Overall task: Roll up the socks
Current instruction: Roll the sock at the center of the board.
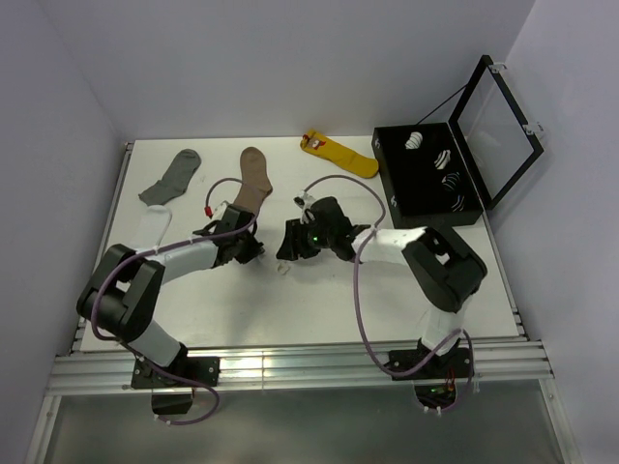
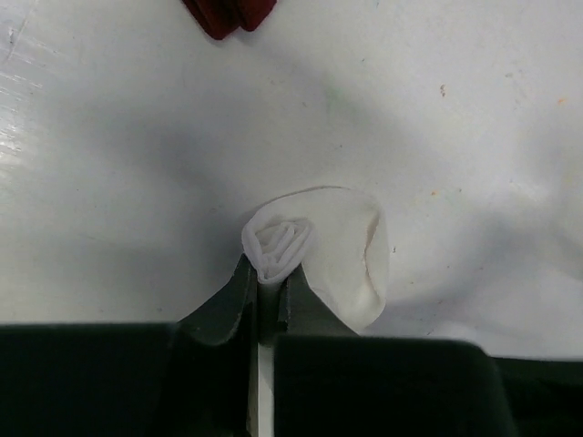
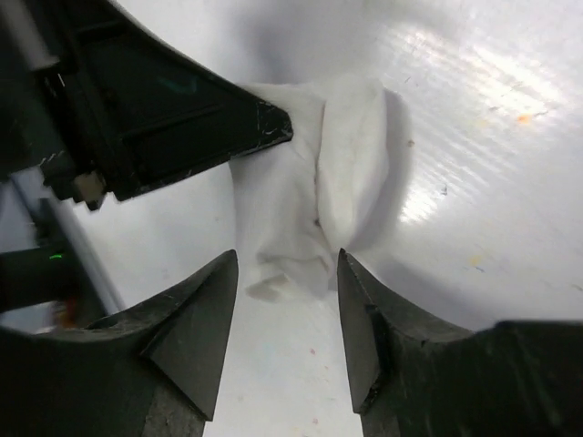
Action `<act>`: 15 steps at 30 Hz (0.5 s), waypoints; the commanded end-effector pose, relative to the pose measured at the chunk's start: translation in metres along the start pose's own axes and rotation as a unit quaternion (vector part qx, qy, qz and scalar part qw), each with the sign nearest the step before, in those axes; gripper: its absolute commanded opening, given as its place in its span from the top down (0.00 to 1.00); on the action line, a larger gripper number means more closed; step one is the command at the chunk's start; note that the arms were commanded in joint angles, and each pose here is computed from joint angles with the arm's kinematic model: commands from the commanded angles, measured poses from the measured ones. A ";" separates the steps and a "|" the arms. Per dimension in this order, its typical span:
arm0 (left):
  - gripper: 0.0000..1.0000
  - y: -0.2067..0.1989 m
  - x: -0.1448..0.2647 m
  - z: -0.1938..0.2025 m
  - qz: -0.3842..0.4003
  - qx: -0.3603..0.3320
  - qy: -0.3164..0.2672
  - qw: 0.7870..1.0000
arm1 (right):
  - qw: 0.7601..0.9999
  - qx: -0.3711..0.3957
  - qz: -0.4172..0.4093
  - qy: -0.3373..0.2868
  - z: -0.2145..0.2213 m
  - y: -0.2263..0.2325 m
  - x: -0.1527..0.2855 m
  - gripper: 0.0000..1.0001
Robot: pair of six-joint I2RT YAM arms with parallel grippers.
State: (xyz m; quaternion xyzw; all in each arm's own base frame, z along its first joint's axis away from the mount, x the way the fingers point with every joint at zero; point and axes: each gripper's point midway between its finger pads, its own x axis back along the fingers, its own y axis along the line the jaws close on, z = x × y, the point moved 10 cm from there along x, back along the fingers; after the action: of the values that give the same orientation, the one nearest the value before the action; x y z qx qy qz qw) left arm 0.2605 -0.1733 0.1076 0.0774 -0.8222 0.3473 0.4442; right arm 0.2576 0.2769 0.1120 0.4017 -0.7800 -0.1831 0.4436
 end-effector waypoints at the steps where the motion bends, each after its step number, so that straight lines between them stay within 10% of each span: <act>1: 1.00 0.017 0.001 0.003 -0.090 -0.063 0.032 0.993 | 0.986 0.120 0.085 -0.073 -0.002 0.014 0.015 0.44; 15: 1.00 -0.004 0.010 -0.010 -0.115 -0.114 0.048 0.986 | 0.918 0.321 0.172 -0.154 0.024 0.069 -0.005 0.39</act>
State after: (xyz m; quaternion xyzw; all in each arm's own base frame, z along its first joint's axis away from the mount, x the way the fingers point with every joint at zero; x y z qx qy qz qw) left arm 0.2663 -0.1715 0.1207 0.0951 -0.8217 0.2383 0.5089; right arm 0.2016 0.3121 0.1369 0.3732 -0.8948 0.0584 0.2381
